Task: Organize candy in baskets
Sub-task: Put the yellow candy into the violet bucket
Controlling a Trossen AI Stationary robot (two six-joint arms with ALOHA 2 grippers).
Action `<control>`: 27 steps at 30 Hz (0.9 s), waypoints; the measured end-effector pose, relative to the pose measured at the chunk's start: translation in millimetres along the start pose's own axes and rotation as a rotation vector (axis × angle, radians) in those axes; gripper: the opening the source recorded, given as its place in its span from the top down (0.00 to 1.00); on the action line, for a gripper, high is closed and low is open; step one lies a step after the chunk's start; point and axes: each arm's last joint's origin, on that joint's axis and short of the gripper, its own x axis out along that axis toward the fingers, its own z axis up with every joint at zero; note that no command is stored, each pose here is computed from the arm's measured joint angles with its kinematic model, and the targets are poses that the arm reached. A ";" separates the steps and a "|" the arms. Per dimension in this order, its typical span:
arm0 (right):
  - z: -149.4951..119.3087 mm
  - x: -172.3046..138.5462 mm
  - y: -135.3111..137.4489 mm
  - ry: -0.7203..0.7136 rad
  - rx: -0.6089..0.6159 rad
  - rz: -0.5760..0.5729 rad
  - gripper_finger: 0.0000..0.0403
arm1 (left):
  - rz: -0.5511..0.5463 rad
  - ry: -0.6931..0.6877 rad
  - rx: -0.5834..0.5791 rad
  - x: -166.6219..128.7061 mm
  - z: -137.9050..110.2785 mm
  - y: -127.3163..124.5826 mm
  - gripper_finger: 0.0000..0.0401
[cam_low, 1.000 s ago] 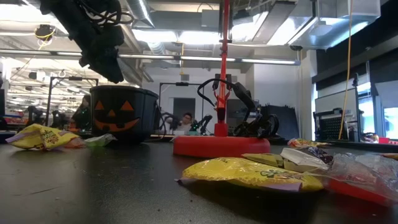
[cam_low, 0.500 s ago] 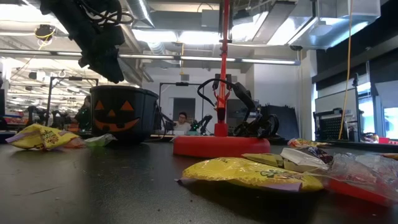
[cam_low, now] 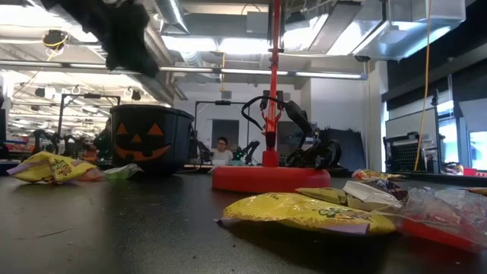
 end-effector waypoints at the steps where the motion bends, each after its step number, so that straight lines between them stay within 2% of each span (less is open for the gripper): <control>1: 2.6 -5.9 2.4 -0.054 -0.019 0.002 0.85 | -0.042 -0.035 -0.005 -4.7 3.8 -2.2 0.65; 7: 21.1 -29.5 18.3 -0.494 -0.153 -0.005 0.85 | -0.368 -0.250 0.008 -26.2 21.5 -24.1 0.65; 10: 37.2 -29.9 23.5 -0.585 -0.214 0.017 0.85 | -0.489 -0.315 0.038 -32.3 25.8 -37.9 0.65; 13: 55.9 -22.2 25.3 -0.601 -0.251 0.010 0.85 | -0.542 -0.350 0.072 -34.5 26.9 -49.3 0.65; 23: 106.2 27.8 18.8 -0.419 -0.316 -0.029 0.85 | -0.510 -0.324 0.168 -25.5 20.1 -68.1 0.65; 27: 118.3 42.6 16.9 -0.383 -0.310 -0.030 0.79 | -0.503 -0.306 0.187 -19.9 19.1 -70.6 0.65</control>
